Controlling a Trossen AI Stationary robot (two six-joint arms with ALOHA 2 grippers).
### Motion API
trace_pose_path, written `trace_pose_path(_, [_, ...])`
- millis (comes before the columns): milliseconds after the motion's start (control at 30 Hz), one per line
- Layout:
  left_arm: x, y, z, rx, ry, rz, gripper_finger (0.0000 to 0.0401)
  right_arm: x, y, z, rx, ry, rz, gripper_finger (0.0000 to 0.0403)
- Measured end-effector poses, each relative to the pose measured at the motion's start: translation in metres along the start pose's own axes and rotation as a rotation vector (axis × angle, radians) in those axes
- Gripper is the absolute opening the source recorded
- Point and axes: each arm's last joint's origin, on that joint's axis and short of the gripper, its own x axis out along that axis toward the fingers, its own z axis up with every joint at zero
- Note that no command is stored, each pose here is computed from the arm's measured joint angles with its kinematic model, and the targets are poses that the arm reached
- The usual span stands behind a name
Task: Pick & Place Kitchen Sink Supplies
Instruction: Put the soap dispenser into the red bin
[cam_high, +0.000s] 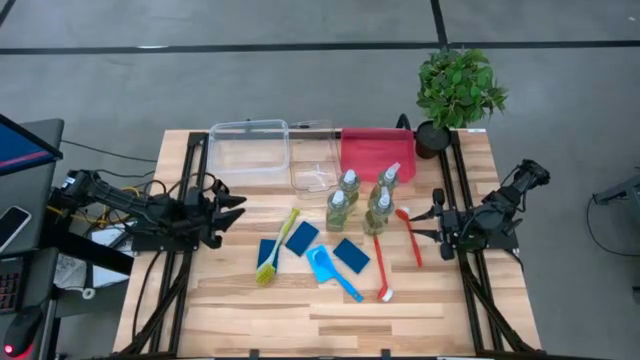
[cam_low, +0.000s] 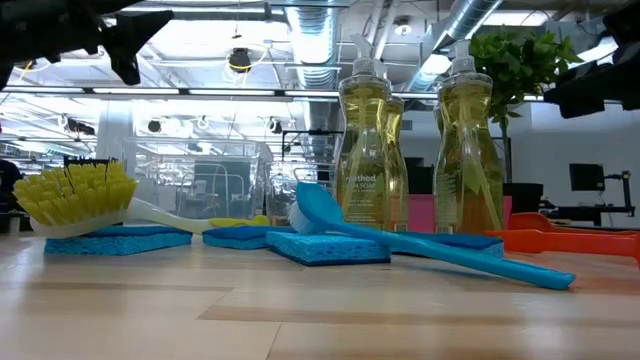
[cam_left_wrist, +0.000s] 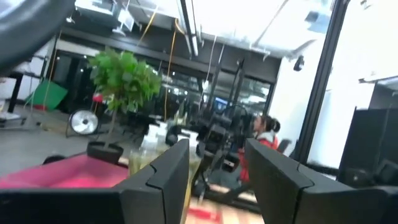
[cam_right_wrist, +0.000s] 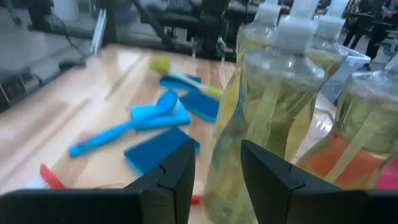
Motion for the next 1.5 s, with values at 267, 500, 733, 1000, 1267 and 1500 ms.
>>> trace_pose_path(267, [0.0,0.001,0.002,0.129,-0.025,0.013,0.0158,-0.001,-0.001,0.018,0.172,-0.162,0.006,0.0122])
trace_pose_path(500, [0.0,0.001,0.006,0.109,-0.055,0.012,0.0158,-0.003,-0.002,0.027,0.187,-0.243,0.003,0.0122])
trace_pose_path(733, [0.001,0.001,0.004,0.115,-0.045,0.012,0.0158,-0.003,-0.002,0.025,0.153,-0.217,0.001,0.0122])
trace_pose_path(1000, [0.006,0.004,-0.013,0.207,0.082,0.157,0.0158,-0.002,-0.002,0.018,0.121,-0.161,-0.032,0.0122])
trace_pose_path(1267, [0.012,0.01,-0.036,0.223,0.221,0.245,0.0158,-0.002,-0.006,0.019,0.214,-0.165,-0.15,0.0122])
trace_pose_path(1500, [0.027,-0.014,-0.061,0.326,0.406,0.156,0.0158,0.001,-0.005,0.015,0.19,-0.125,-0.191,0.0122])
